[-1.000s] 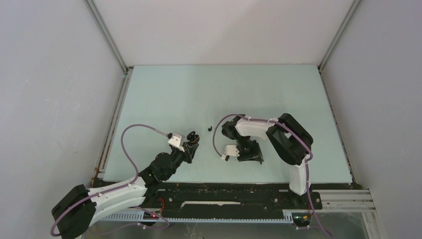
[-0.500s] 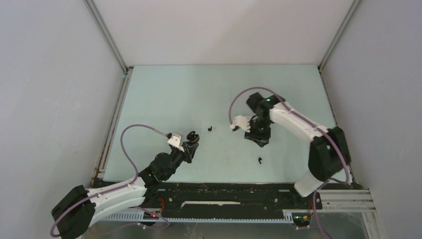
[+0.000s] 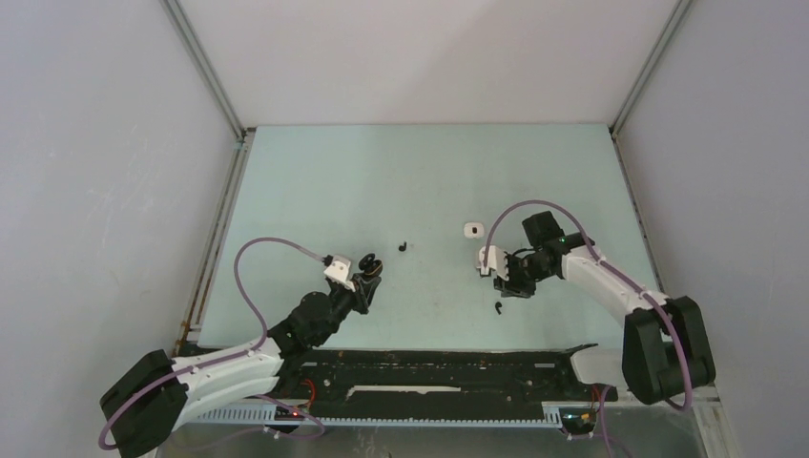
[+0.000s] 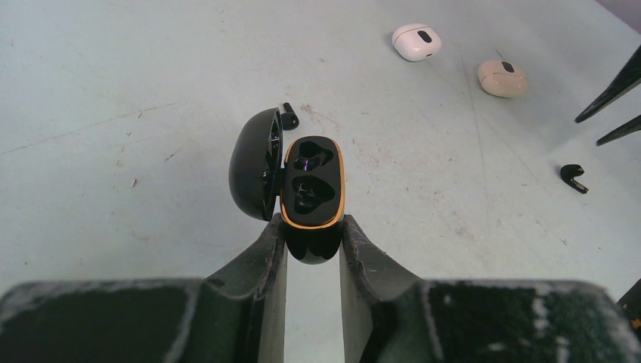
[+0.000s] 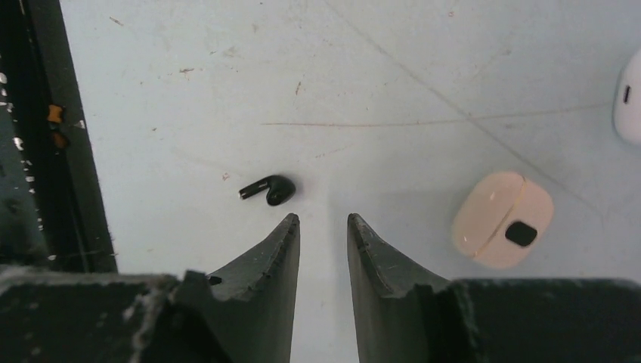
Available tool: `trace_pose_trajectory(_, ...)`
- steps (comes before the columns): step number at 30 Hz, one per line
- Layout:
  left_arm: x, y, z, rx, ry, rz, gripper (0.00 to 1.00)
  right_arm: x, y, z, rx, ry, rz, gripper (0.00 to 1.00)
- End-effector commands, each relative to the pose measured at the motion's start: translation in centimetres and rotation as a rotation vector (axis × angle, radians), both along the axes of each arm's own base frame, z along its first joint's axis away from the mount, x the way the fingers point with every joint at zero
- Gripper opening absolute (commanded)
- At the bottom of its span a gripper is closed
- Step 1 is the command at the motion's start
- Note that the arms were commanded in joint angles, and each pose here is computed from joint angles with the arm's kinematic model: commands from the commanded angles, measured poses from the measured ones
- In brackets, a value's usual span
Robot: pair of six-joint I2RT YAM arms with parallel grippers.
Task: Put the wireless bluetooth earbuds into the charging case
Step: Pick up the right earbud from the corner of the board.
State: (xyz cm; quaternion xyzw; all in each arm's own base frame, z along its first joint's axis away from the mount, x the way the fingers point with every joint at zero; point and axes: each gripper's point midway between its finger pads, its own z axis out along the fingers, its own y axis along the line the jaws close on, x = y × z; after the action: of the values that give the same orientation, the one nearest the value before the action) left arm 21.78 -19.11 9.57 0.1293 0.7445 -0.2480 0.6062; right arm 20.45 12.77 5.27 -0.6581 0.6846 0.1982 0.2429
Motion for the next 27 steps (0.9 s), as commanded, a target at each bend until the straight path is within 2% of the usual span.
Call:
trace_pose_trajectory(1, 0.5, -0.3, 1.7, -0.031, -0.045, 0.002, 0.04, 1.2, 1.3, -1.2, -0.001, -0.051, 0.105, 0.32)
trace_pose_trajectory(12, 0.6, -0.4, 1.7, -0.023, -0.047, 0.003, 0.04, -0.1, 0.9, -4.4, -0.151, 0.008, 0.204, 0.36)
trace_pose_trajectory(18, 0.6, -0.5, 1.7, -0.017, -0.049, -0.002, 0.03, 0.0, 0.1, -4.4, -0.185, -0.005, 0.207, 0.36)
trace_pose_trajectory(27, 0.6, -0.7, 1.8, -0.011, -0.049, -0.014, 0.04, -2.4, 0.0, -4.9, -0.235, 0.058, 0.291, 0.39)
